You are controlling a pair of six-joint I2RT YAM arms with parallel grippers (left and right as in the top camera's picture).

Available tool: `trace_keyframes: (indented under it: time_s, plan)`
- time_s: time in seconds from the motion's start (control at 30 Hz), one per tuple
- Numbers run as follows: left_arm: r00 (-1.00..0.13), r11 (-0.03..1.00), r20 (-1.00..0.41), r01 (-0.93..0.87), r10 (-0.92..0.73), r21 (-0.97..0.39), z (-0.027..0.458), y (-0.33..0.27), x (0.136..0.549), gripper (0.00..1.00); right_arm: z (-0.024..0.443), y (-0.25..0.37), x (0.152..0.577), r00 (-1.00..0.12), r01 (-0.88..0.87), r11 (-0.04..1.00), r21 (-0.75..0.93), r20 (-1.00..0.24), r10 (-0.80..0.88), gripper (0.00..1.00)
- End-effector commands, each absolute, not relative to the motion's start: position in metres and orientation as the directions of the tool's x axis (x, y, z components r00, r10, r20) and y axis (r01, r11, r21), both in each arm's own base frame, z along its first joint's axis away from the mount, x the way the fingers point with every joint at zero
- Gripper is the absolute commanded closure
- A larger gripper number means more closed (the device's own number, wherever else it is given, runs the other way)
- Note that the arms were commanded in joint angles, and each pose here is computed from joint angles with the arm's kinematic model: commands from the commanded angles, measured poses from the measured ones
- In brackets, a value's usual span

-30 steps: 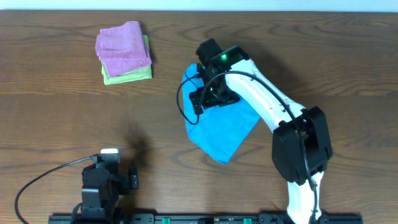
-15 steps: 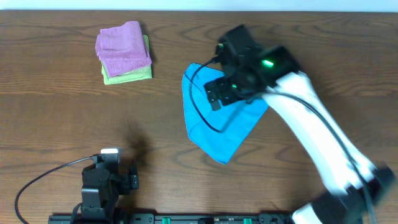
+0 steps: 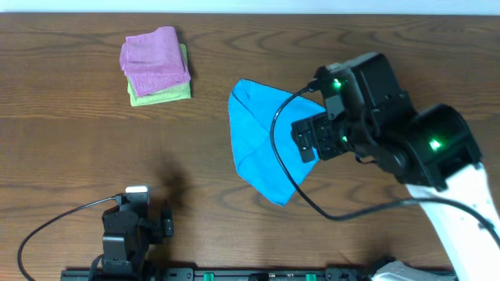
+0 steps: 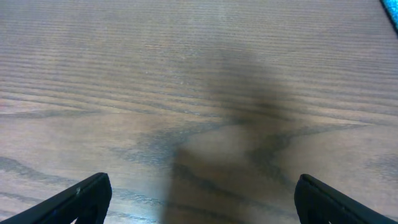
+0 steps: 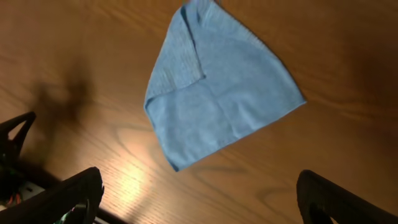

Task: Fold the cloth
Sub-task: 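Release the cloth and retract the right gripper, then reach the left gripper to the cloth's upper left edge and grasp it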

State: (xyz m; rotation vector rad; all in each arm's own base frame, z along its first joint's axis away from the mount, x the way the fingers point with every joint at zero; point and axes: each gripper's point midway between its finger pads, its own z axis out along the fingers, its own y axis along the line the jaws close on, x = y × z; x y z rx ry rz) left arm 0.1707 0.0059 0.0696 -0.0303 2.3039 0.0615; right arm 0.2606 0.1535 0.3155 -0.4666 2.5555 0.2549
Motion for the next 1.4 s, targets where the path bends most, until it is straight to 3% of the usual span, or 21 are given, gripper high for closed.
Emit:
trace_keyframes:
  time_s: [0.0,0.07,0.13,0.2,0.43,0.6,0.7,0.9,1.03,1.27,1.37]
  plan:
    - [-0.659,0.998,-0.752,-0.062,-0.029,0.016,0.064,0.007,0.175,0.05,0.347,0.136,0.244,-0.748,-0.352,0.933,0.081,-0.623,-0.228,0.01]
    - [-0.592,0.976,-0.782,-0.041,-0.195,-0.212,0.083,-0.020,0.189,0.05,0.365,0.120,0.231,-0.703,-0.333,0.941,0.065,-0.683,-0.201,0.01]
    - [-0.600,0.906,-0.719,-0.022,-0.351,-0.423,0.090,-0.045,0.190,0.05,0.381,0.100,0.217,-0.653,-0.295,0.955,0.041,-0.738,-0.170,0.01]
    - [-0.609,0.848,-0.649,-0.077,-0.456,-0.524,0.090,-0.050,0.188,0.05,0.391,0.076,0.202,-0.613,-0.225,0.974,0.039,-0.782,-0.110,0.01]
    - [-0.598,0.783,-0.580,-0.134,-0.552,-0.607,0.092,-0.053,0.188,0.05,0.382,0.031,0.150,-0.564,-0.052,0.979,0.195,-0.815,0.133,0.01]
    - [-0.605,0.732,-0.602,0.047,-0.521,-0.680,0.127,-0.080,0.195,0.04,0.368,0.027,0.139,-0.607,-0.036,0.980,0.194,-0.783,0.133,0.01]
    - [-0.651,0.731,-0.578,0.052,-0.493,-0.681,0.141,-0.086,0.191,0.04,0.355,0.031,0.141,-0.650,-0.037,0.983,0.178,-0.752,0.112,0.01]
    - [-0.803,0.826,-0.516,0.055,-0.298,-0.562,0.192,-0.090,0.188,0.04,0.322,0.044,0.150,-0.740,-0.036,0.986,0.164,-0.667,0.085,0.01]
    - [-0.929,0.880,-0.347,0.055,-0.129,-0.472,0.221,-0.104,0.195,0.04,0.306,0.047,0.155,-0.777,0.019,0.985,0.171,-0.618,0.122,0.01]
    - [-0.990,0.925,-0.034,0.138,0.134,-0.354,0.204,-0.145,0.209,0.04,0.283,0.036,0.165,-0.779,0.166,0.975,0.147,-0.587,0.221,0.01]
    - [-0.970,0.947,0.022,0.231,0.242,-0.224,0.176,-0.148,0.224,0.04,0.274,0.033,0.169,-0.760,0.237,0.958,0.161,-0.583,0.286,0.01]
